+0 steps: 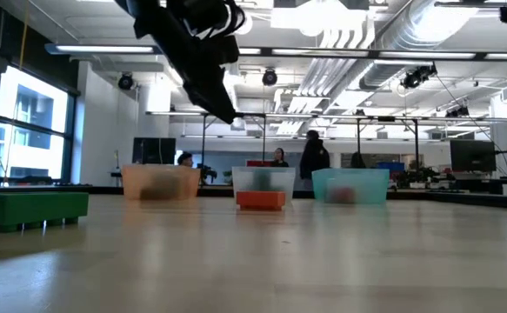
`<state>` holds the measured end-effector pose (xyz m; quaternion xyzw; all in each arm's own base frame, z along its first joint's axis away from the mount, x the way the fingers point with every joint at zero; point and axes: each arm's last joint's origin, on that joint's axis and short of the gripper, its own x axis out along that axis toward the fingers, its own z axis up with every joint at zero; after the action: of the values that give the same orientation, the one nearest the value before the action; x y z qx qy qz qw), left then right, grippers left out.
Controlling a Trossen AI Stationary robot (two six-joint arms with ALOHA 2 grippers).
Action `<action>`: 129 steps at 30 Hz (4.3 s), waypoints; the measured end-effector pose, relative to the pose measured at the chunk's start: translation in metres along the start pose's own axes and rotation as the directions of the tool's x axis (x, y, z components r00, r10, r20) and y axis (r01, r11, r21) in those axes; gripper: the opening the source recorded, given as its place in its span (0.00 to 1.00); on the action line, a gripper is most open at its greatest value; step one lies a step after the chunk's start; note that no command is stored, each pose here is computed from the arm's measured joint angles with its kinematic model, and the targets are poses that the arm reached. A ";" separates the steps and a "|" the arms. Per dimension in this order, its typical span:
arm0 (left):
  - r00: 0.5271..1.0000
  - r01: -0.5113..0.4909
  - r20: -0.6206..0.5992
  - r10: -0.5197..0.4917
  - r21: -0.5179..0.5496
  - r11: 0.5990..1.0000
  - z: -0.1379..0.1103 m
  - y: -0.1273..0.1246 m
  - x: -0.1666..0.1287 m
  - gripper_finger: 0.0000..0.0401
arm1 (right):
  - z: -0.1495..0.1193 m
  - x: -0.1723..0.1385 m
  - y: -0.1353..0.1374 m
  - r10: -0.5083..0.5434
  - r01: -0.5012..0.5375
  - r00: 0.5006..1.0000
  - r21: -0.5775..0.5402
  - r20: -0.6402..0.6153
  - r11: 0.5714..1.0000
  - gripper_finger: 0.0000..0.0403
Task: Sort & place blocks by color
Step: Put the blue game piece into the bin
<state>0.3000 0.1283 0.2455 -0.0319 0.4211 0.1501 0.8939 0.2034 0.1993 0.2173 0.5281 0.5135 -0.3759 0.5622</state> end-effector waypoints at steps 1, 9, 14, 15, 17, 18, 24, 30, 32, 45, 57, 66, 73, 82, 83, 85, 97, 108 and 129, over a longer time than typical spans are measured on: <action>1.000 0.006 -0.003 -0.006 0.006 1.000 0.000 -0.003 0.000 0.59 | -0.001 0.003 0.000 -0.018 0.018 1.000 -0.002 -0.004 1.000 0.65; 0.993 0.055 -0.104 -0.054 0.010 0.998 -0.008 -0.024 -0.001 0.59 | -0.004 0.023 0.002 -0.080 0.081 0.996 -0.012 0.026 0.997 0.65; 0.990 0.084 -0.117 -0.079 0.042 0.996 -0.009 -0.038 -0.002 0.59 | -0.005 0.036 0.002 -0.124 0.125 0.992 -0.036 0.032 0.991 0.65; 0.990 0.088 -0.117 -0.082 0.047 0.995 -0.009 -0.040 -0.002 0.59 | -0.006 0.038 0.002 -0.133 0.134 0.991 -0.037 0.032 0.990 0.65; 0.989 0.094 -0.117 -0.087 0.051 0.994 -0.009 -0.043 -0.002 0.59 | -0.008 0.044 0.003 -0.143 0.144 0.989 -0.050 0.034 0.988 0.65; 0.989 0.096 -0.117 -0.090 0.047 0.994 -0.009 -0.044 -0.002 0.59 | -0.009 0.047 0.003 -0.144 0.145 0.989 -0.058 0.033 0.988 0.65; 0.988 0.101 -0.117 -0.096 0.038 0.994 -0.009 -0.048 -0.002 0.59 | -0.014 0.064 0.007 -0.142 0.142 0.990 -0.092 0.008 0.986 0.65; 0.989 0.099 -0.117 -0.095 0.023 0.995 -0.008 -0.048 -0.002 0.59 | -0.018 0.074 0.007 -0.179 0.175 0.983 -0.100 -0.036 0.980 0.65; 0.989 0.095 -0.116 -0.092 0.022 0.995 -0.008 -0.048 -0.002 0.59 | -0.021 0.075 0.006 -0.179 0.174 0.983 -0.104 -0.038 0.979 0.65; 0.989 0.095 -0.114 -0.091 0.031 0.995 -0.008 -0.047 -0.002 0.59 | -0.023 0.075 0.000 -0.185 0.186 0.983 -0.044 0.018 0.982 0.27; 0.989 0.098 -0.114 -0.093 0.039 0.994 -0.008 -0.047 -0.002 0.59 | -0.019 0.070 0.005 -0.063 0.079 0.990 -0.127 0.125 0.989 0.27; 0.991 0.126 -0.047 -0.124 0.040 0.991 -0.002 -0.048 -0.002 0.59 | 0.002 0.050 0.020 0.175 -0.066 0.913 -0.291 0.368 0.954 0.27; 0.940 0.325 0.085 -0.331 0.076 0.943 0.011 -0.057 -0.004 0.59 | 0.019 0.040 0.033 0.285 -0.052 0.820 -0.431 0.496 0.901 0.27; 0.835 0.468 0.241 -0.495 0.163 0.869 0.028 -0.077 -0.010 0.59 | 0.029 0.008 0.043 0.460 -0.027 0.629 -0.574 0.626 0.818 0.27; 0.826 0.469 0.259 -0.500 0.176 0.866 0.030 -0.079 -0.011 0.59 | 0.030 0.004 0.045 0.481 -0.026 0.607 -0.589 0.632 0.807 0.27; 0.807 0.471 0.294 -0.512 0.204 0.858 0.034 -0.085 -0.014 0.59 | 0.030 -0.005 0.048 0.523 -0.017 0.563 -0.624 0.640 0.781 0.27; 0.704 0.470 0.429 -0.566 0.315 0.824 0.048 -0.109 -0.026 0.59 | 0.039 -0.033 0.080 0.667 0.104 0.415 -0.760 0.619 0.641 0.27; 0.677 0.481 0.444 -0.587 0.336 0.810 0.050 -0.110 -0.028 0.59 | 0.050 -0.041 0.093 0.695 0.158 0.375 -0.781 0.613 0.604 0.27; 0.656 0.481 0.464 -0.596 0.352 0.803 0.052 -0.110 -0.029 0.59 | 0.058 -0.053 0.093 0.713 0.126 0.371 -0.793 0.595 0.596 0.27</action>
<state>0.3540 0.0258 0.2934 -0.0219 0.1277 -0.1628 0.9781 0.2936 0.1512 0.2839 0.0646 0.1218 -0.2284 0.9638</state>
